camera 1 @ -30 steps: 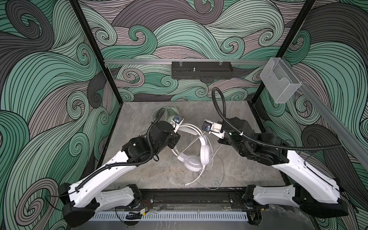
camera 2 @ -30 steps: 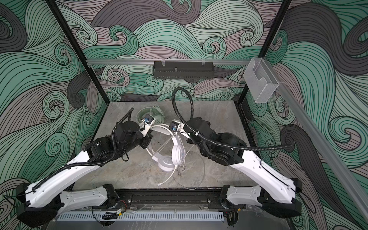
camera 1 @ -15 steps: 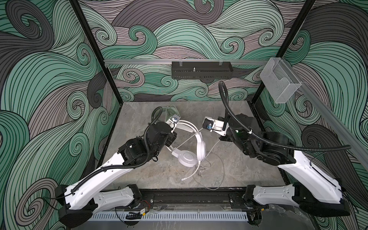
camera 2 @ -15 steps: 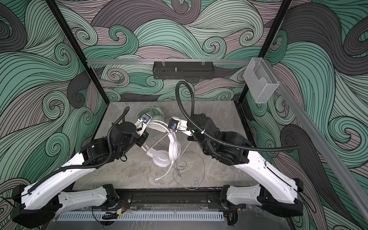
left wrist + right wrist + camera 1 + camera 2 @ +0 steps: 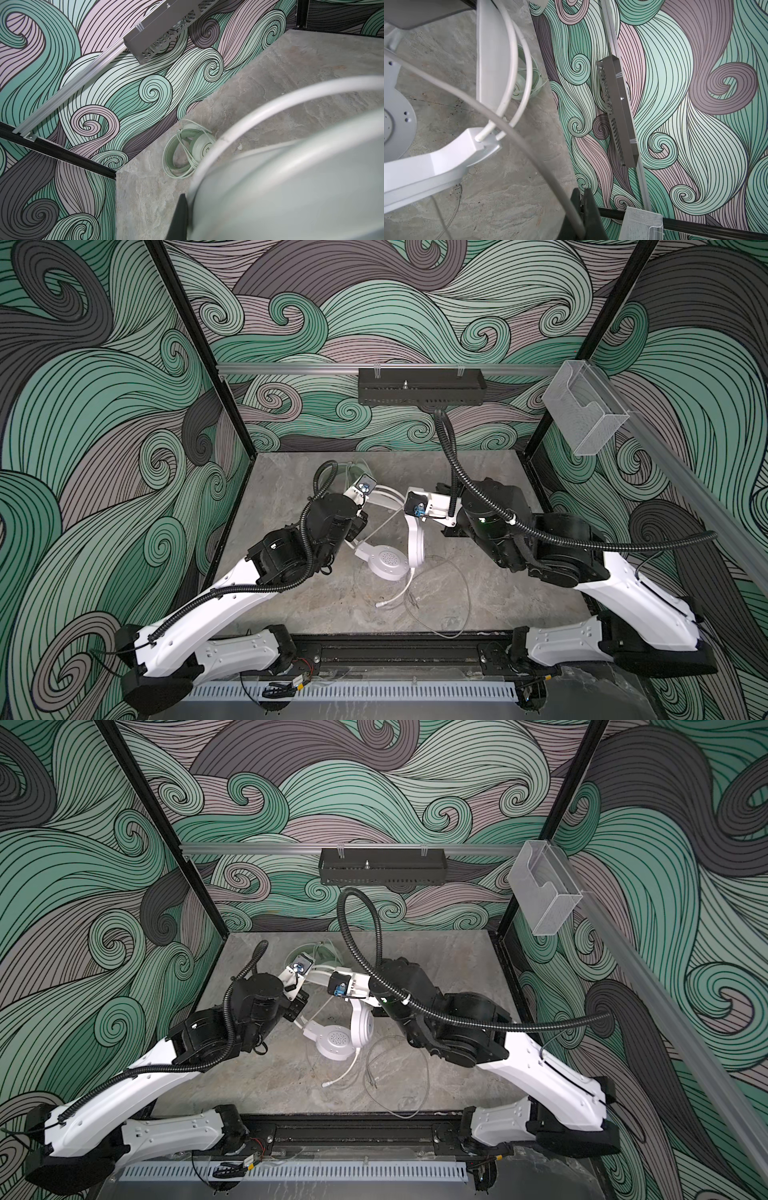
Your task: Wrap the headphones
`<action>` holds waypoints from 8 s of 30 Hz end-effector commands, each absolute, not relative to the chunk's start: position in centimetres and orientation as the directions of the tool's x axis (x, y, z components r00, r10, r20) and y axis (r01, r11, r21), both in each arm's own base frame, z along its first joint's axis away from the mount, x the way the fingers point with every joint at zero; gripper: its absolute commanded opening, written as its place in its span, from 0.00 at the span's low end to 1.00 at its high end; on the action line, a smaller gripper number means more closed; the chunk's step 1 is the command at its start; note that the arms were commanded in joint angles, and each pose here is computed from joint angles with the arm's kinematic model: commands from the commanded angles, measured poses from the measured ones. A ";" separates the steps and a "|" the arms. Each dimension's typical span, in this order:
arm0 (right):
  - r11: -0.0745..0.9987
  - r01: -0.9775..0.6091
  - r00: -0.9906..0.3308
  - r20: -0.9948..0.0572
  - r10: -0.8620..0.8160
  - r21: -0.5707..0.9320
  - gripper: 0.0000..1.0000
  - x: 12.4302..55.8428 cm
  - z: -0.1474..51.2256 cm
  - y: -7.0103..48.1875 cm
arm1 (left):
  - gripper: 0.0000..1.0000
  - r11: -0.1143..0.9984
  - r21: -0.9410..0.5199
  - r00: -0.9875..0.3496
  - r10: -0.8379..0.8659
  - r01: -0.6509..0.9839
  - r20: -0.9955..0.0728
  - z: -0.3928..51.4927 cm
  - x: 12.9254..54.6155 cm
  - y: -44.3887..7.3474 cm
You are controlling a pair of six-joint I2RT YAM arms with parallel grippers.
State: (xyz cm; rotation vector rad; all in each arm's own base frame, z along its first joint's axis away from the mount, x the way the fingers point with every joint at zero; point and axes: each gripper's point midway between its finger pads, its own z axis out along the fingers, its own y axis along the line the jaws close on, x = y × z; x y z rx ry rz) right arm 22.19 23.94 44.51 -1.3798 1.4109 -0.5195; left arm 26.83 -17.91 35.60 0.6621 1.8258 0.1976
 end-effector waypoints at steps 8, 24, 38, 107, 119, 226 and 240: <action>0.283 -0.435 0.204 -0.399 -0.894 -0.855 0.00 22.2 46.0 22.6 | 0.00 0.879 0.223 -0.248 0.348 0.421 -0.904 37.0 25.6 -19.2; 0.291 -0.565 0.401 -0.565 -0.721 -0.772 0.00 16.8 47.5 21.9 | 0.00 0.976 0.216 -0.481 0.171 -0.040 -0.860 33.7 29.3 -8.1; 0.418 -0.430 0.216 -0.541 -0.813 -0.801 0.00 19.5 46.5 17.2 | 0.00 0.912 0.156 -0.503 -0.061 -0.379 -0.862 34.6 30.0 1.4; 0.981 -0.191 -0.602 -0.794 -0.087 0.038 0.32 31.9 29.3 8.6 | 0.00 0.964 -0.016 -0.456 -0.140 -0.267 -0.879 36.8 29.7 -3.6; 0.938 -0.115 -0.756 -0.641 0.131 0.327 0.89 28.7 28.7 10.1 | 0.00 0.981 -0.066 -0.415 -0.137 -0.181 -0.900 39.8 30.4 -5.0; 0.740 -0.671 -0.157 -0.970 -0.188 -0.035 0.00 27.1 52.2 30.8 | 0.00 0.889 -0.067 -0.434 0.154 0.453 -0.888 34.9 29.9 -22.0; 0.804 -0.587 -0.231 -0.931 -0.281 -0.097 0.00 30.4 47.7 30.2 | 0.00 0.723 -0.139 -0.323 0.122 0.677 -0.939 37.7 25.5 -26.2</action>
